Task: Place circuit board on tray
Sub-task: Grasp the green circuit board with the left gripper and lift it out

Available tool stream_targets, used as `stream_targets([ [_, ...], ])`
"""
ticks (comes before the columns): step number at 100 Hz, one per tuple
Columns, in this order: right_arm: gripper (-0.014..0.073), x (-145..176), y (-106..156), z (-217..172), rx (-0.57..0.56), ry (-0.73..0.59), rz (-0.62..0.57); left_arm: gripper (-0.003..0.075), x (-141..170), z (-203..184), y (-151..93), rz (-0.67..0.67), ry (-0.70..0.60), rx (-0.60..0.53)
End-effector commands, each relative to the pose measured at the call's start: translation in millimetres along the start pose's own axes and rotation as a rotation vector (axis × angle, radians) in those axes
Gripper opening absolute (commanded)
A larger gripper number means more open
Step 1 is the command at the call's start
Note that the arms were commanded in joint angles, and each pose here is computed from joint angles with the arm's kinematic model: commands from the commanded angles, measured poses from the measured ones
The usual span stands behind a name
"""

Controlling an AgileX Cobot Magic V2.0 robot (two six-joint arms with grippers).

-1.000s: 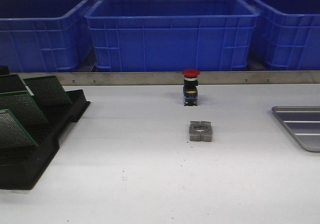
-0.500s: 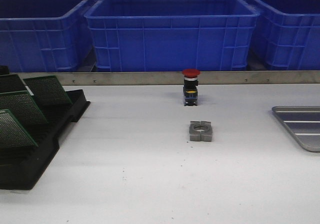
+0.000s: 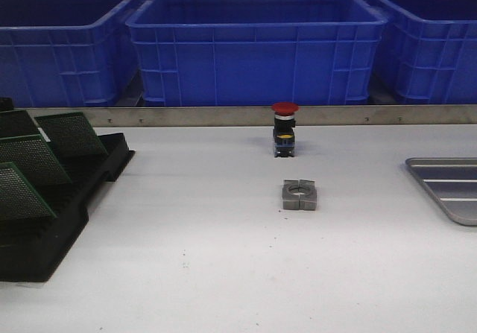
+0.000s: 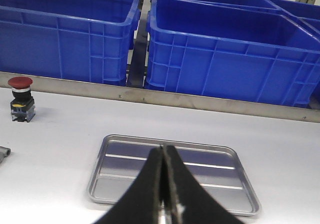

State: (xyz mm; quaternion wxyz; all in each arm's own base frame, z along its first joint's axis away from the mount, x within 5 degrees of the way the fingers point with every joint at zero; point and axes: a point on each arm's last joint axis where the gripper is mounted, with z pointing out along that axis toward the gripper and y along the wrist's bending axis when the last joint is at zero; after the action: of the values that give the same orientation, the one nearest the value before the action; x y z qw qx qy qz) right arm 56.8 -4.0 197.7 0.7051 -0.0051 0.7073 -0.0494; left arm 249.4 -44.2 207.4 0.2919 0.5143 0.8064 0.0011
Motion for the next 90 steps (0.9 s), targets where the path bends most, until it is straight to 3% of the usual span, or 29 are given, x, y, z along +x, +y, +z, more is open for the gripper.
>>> stream_targets([
  [1, -0.0059, -7, 0, -2, -0.002, -0.089, -0.015, 0.0344, -15, -5, 15, -0.031, -0.058, -0.065],
  [25, -0.0059, -7, 0, -2, -0.002, -0.089, -0.015, -0.0017, -21, -6, 17, -0.015, -0.063, 0.003],
  [52, -0.0059, -7, 0, -2, -0.002, -0.089, -0.015, -0.0017, -47, -35, 20, 0.033, -0.137, 0.132],
  [90, -0.0059, -7, 0, -2, -0.002, -0.089, -0.015, -0.0017, -94, -75, 10, -0.112, -0.481, 0.389],
])
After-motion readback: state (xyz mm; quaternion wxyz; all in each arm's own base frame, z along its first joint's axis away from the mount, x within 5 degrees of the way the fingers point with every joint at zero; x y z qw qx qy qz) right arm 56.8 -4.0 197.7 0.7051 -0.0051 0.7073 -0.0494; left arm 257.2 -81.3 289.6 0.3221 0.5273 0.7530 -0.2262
